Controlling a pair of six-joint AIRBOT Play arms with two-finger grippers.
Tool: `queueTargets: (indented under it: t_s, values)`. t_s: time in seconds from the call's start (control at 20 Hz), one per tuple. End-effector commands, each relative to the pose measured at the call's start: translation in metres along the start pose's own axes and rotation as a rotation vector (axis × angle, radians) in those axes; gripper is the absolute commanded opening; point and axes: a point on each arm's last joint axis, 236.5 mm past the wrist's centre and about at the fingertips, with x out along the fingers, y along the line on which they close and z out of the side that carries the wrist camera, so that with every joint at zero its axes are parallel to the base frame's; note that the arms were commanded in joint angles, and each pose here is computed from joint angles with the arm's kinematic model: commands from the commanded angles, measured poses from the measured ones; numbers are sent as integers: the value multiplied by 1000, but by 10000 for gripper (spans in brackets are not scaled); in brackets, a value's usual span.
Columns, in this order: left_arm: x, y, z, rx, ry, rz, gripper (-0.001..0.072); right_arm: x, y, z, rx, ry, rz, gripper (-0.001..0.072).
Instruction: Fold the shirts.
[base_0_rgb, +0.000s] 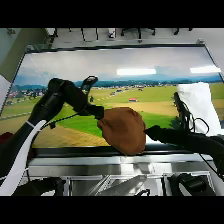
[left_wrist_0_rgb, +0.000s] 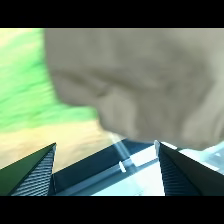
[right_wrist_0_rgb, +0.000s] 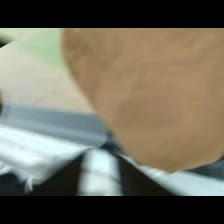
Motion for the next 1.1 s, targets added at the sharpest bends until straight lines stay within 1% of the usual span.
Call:
queueTargets:
  t_s: [0.0, 0.1, 0.25, 0.35, 0.4, 0.45, 0.5, 0.55, 0.65, 0.75, 0.8, 0.85, 0.9, 0.95, 1.05]
  values:
    - [11, 30, -17, -112, -73, -51, 703, -1, -41, 30, 37, -54, -90, 403]
    - [46, 33, -26, -214, -120, -117, 703, 2, -66, 40, 80, -49, -134, 403]
    - [91, 37, -27, -333, -150, -171, 703, 17, -96, 33, 134, 51, -182, 400]
    - [108, 37, -20, -377, -150, -188, 702, 34, -111, 24, 186, 128, -206, 400]
    - [115, 36, -16, -373, -144, -185, 702, 42, -119, 19, 213, 165, -219, 400]
    - [120, 32, -12, -363, -133, -187, 635, 50, -126, 13, 231, 207, -227, 400]
    - [124, 28, -9, -350, -126, -187, 503, 60, -130, 7, 229, 253, -212, 400]
    - [129, 22, -7, -336, -118, -189, 429, 70, -129, 2, 223, 292, -178, 399]
    - [136, 15, -2, -318, -105, -192, 420, 86, -129, -6, 226, 344, -139, 399]
    - [141, 14, 2, -309, -93, -189, 415, 99, -138, -13, 216, 380, -153, 400]
    - [142, 14, 3, -308, -90, -189, 223, 103, -141, -16, 217, 395, -156, 399]
    - [141, 13, 3, -306, -89, -190, 72, 107, -142, -17, 220, 402, -161, 399]
    - [139, 14, 4, -309, -87, -192, 20, 110, -143, -15, 218, 401, -165, 399]
    - [137, 16, 3, -312, -82, -193, 20, 114, -144, -12, 214, 390, -167, 354]
    - [136, 16, 1, -313, -68, -196, 20, 122, -147, -5, 195, 351, -184, 342]
